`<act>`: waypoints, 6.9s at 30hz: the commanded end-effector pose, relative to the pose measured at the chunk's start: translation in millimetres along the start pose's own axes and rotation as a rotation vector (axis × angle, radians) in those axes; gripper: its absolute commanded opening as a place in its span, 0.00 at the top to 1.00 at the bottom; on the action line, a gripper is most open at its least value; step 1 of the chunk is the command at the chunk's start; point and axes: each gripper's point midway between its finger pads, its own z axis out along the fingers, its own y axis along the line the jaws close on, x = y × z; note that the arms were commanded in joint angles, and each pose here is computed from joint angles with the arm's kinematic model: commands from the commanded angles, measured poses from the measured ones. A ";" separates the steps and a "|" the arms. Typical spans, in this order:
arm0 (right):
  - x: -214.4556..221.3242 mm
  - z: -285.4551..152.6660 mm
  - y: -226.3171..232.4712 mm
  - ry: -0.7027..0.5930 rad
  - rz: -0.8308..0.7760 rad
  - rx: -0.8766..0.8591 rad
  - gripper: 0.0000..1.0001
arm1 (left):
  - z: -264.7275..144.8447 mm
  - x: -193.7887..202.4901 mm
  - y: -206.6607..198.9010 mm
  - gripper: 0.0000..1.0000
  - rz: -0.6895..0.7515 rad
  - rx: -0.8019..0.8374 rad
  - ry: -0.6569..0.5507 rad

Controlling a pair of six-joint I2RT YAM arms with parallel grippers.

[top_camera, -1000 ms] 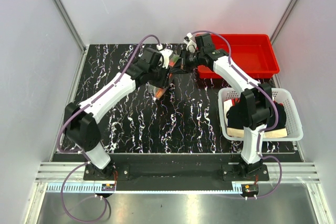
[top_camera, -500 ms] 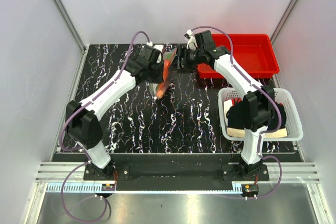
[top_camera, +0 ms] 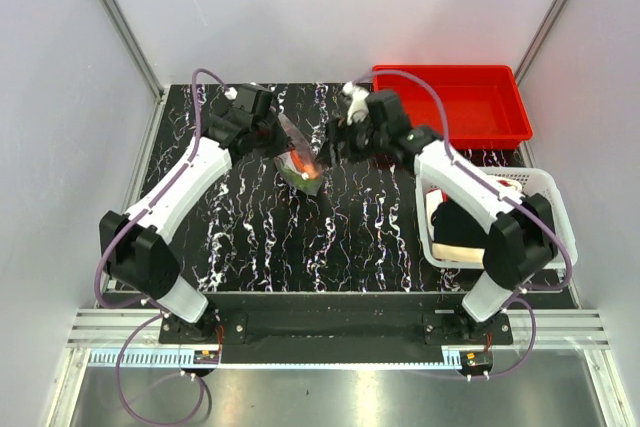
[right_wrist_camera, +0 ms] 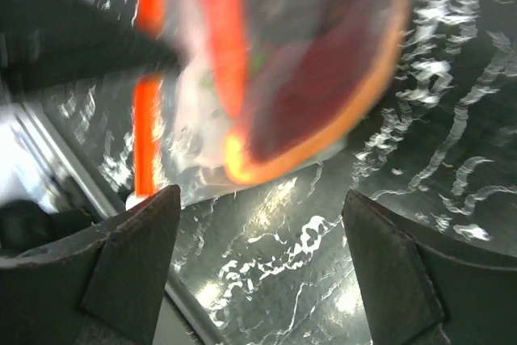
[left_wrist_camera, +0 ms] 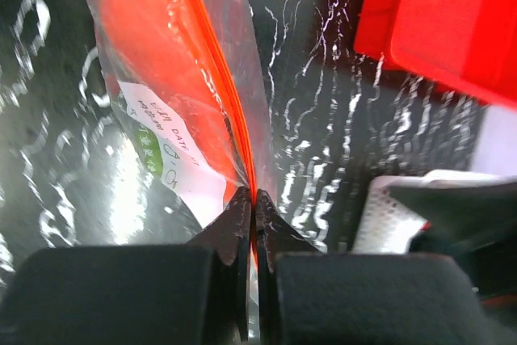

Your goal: Open the zip-top bag and remove the fake food

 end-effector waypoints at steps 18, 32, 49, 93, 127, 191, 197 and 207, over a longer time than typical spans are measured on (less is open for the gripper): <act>20.6 -7.4 56.3 -0.574 -0.579 -0.224 0.05 | -31.3 8.4 -17.8 1.00 -0.654 0.055 0.133; 24.1 12.5 67.0 -0.597 -0.510 -0.298 0.55 | -31.5 11.0 -22.8 1.00 -0.765 0.055 0.168; 32.4 -0.6 70.1 -0.505 -0.496 -0.307 1.00 | -81.9 -33.1 -11.4 0.35 0.089 0.221 -0.198; 30.2 -22.3 46.1 -0.155 -0.386 -0.602 0.99 | -35.6 75.4 -46.2 0.60 1.229 0.627 0.171; 36.0 -12.7 58.1 -0.230 -0.275 -0.643 1.00 | -87.5 49.3 -78.4 0.60 1.114 0.788 0.054; 35.9 -15.9 72.3 -0.175 -0.214 -0.761 1.00 | -42.8 71.8 -65.7 0.69 1.222 0.693 0.087; 37.6 -15.7 70.6 -0.178 -0.219 -0.749 1.00 | -47.0 71.9 -66.4 0.85 1.218 0.719 0.087; 35.7 -19.6 69.2 -0.245 -0.229 -0.732 1.00 | -52.0 71.0 -57.4 0.98 1.207 0.744 0.103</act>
